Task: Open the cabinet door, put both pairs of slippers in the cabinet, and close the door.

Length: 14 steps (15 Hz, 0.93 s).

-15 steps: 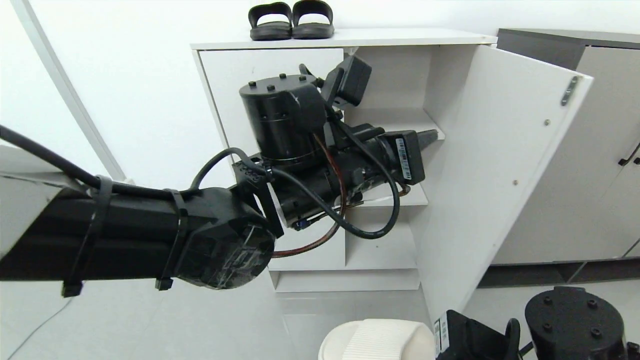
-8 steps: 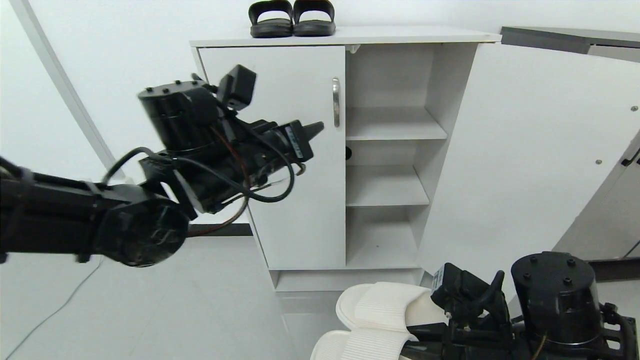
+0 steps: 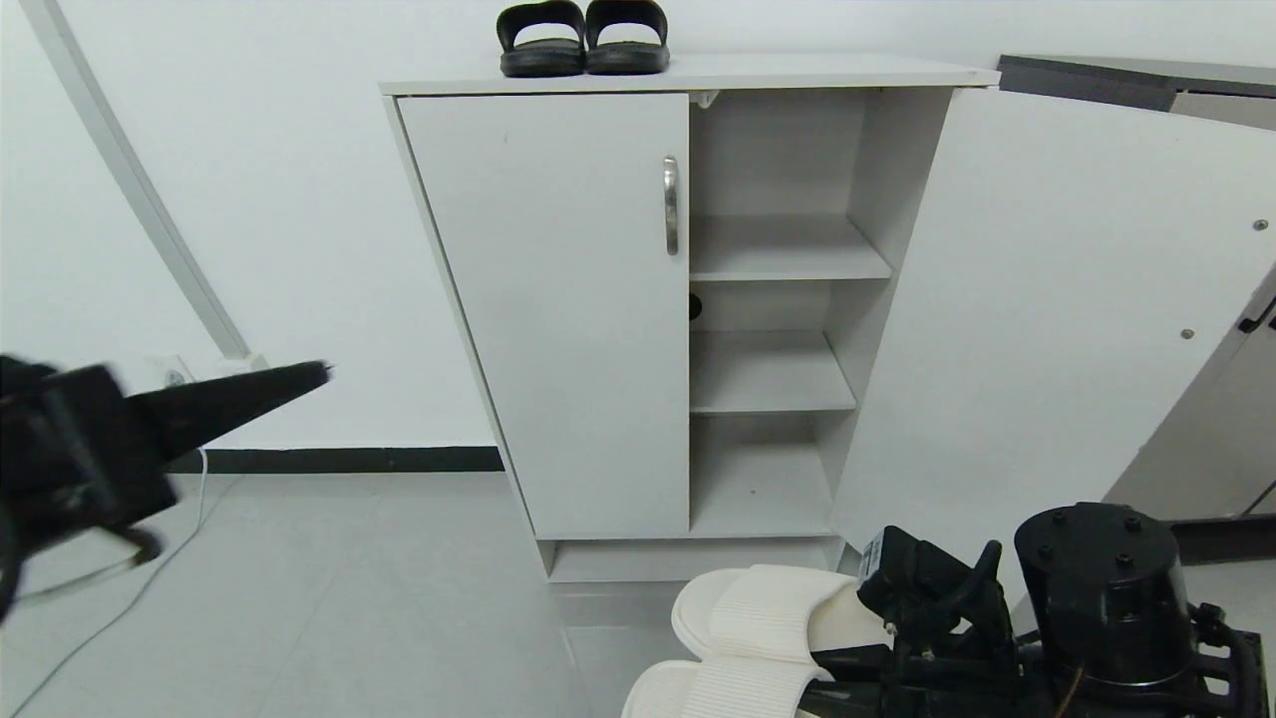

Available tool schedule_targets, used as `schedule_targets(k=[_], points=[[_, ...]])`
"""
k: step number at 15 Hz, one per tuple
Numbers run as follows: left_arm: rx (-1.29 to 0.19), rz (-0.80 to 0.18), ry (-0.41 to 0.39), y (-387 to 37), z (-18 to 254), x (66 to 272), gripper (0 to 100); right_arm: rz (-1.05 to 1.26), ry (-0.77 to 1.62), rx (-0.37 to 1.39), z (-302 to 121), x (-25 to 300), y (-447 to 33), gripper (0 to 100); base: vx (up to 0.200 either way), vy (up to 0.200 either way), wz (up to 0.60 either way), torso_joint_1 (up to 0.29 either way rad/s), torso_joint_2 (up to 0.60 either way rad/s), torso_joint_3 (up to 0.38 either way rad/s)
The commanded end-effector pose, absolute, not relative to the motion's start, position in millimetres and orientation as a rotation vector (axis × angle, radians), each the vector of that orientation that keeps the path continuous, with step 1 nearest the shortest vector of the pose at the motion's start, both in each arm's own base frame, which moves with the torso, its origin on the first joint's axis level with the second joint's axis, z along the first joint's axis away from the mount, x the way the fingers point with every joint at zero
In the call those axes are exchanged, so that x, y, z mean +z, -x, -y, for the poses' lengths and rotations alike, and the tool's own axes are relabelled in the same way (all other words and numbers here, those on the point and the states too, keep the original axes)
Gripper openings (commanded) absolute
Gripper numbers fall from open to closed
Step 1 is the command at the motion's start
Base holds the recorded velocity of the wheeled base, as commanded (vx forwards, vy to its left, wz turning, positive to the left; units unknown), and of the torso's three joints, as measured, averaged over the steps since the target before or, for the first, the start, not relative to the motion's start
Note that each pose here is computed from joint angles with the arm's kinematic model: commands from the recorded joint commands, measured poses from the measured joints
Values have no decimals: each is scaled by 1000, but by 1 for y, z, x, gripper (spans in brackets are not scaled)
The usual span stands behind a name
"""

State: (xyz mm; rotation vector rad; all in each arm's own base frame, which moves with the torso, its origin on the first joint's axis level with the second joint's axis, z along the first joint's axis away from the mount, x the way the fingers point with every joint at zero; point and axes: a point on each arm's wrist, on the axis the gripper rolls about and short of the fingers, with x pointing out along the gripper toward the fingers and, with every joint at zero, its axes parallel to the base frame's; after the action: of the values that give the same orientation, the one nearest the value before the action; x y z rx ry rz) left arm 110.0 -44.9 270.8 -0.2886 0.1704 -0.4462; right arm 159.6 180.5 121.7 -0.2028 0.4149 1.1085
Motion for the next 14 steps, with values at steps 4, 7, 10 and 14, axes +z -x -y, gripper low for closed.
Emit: schedule_targets(k=[4, 7, 10, 14], points=[[58, -20, 123, 18, -13, 171, 0, -410, 205, 1113, -181, 122, -159, 0, 0, 0, 0, 0, 0, 0], [246, -8, 60, 28, -12, 135, 0, -412, 206, 1112, -181, 122, -159, 0, 0, 0, 0, 0, 0, 0], [368, -12, 23, 33, -8, 95, 0, -413, 206, 1113, -181, 122, -159, 0, 0, 0, 0, 0, 0, 0], [250, 41, 16, 24, -6, 80, 0, -415, 207, 1113, -181, 121, -159, 0, 0, 0, 0, 0, 0, 0]])
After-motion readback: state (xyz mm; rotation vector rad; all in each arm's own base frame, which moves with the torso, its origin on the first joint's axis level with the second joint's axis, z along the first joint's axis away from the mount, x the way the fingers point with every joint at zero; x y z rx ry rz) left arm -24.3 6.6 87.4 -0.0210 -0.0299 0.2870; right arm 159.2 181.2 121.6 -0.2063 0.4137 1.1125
